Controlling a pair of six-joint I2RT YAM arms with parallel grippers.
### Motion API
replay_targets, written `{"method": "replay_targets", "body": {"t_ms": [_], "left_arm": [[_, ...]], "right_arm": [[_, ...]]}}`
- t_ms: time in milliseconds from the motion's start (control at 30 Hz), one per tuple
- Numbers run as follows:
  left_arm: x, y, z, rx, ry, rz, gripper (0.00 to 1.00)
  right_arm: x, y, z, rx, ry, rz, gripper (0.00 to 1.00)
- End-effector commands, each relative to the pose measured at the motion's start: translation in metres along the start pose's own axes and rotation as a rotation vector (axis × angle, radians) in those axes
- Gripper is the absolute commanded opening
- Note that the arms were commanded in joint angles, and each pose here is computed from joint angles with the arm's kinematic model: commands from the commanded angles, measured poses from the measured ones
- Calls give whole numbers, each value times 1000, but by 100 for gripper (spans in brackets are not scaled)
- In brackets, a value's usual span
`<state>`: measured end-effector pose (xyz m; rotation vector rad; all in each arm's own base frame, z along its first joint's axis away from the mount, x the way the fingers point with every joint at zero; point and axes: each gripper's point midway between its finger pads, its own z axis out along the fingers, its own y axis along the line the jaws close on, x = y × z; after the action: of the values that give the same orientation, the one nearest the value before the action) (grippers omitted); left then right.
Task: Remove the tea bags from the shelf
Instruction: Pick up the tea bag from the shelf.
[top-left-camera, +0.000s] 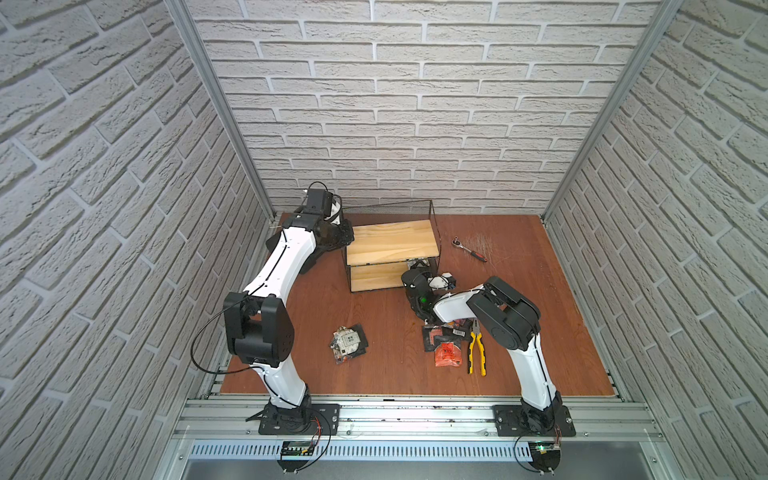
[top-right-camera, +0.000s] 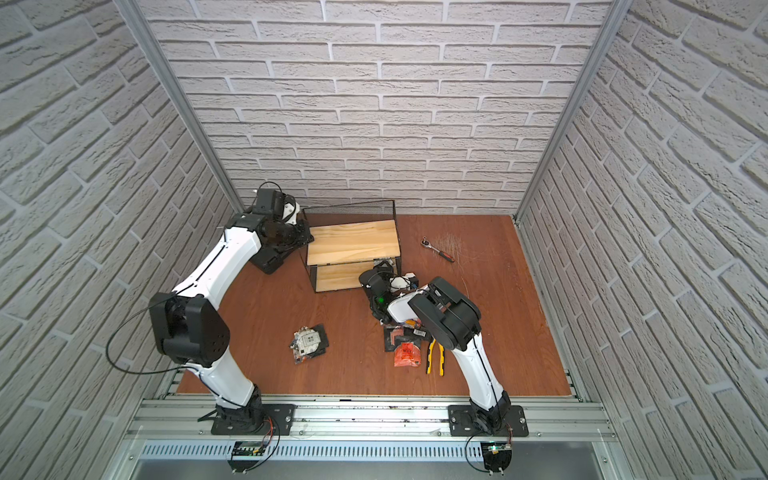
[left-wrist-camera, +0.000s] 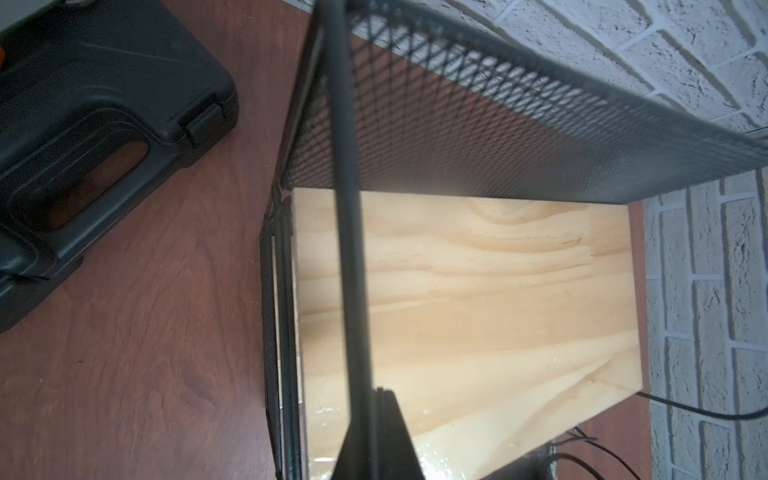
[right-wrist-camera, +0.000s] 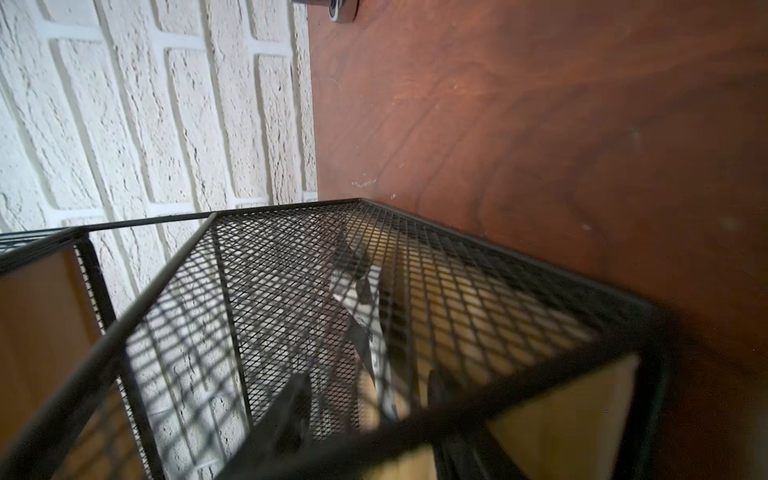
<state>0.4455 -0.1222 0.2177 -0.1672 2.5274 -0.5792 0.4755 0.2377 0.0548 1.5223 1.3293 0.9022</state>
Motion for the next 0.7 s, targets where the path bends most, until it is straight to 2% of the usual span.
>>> {"method": "replay_targets", "body": {"t_ms": [0, 267, 400, 567, 667], "left_arm": [[7, 14, 7, -22, 34, -13, 6], [7, 17, 8, -22, 34, -17, 6], [6, 18, 8, -25, 33, -18, 6], [8, 21, 9, -28, 38, -21, 6], [9, 21, 10, -28, 39, -21, 6]], "right_arm": [[-9, -4, 9, 19, -58, 15, 51], [-9, -21, 13, 89, -74, 6, 53], [-9, -29, 17, 107, -87, 17, 51], [-11, -31, 20, 104, -93, 49, 36], [-11, -28, 21, 88, -93, 66, 22]]}}
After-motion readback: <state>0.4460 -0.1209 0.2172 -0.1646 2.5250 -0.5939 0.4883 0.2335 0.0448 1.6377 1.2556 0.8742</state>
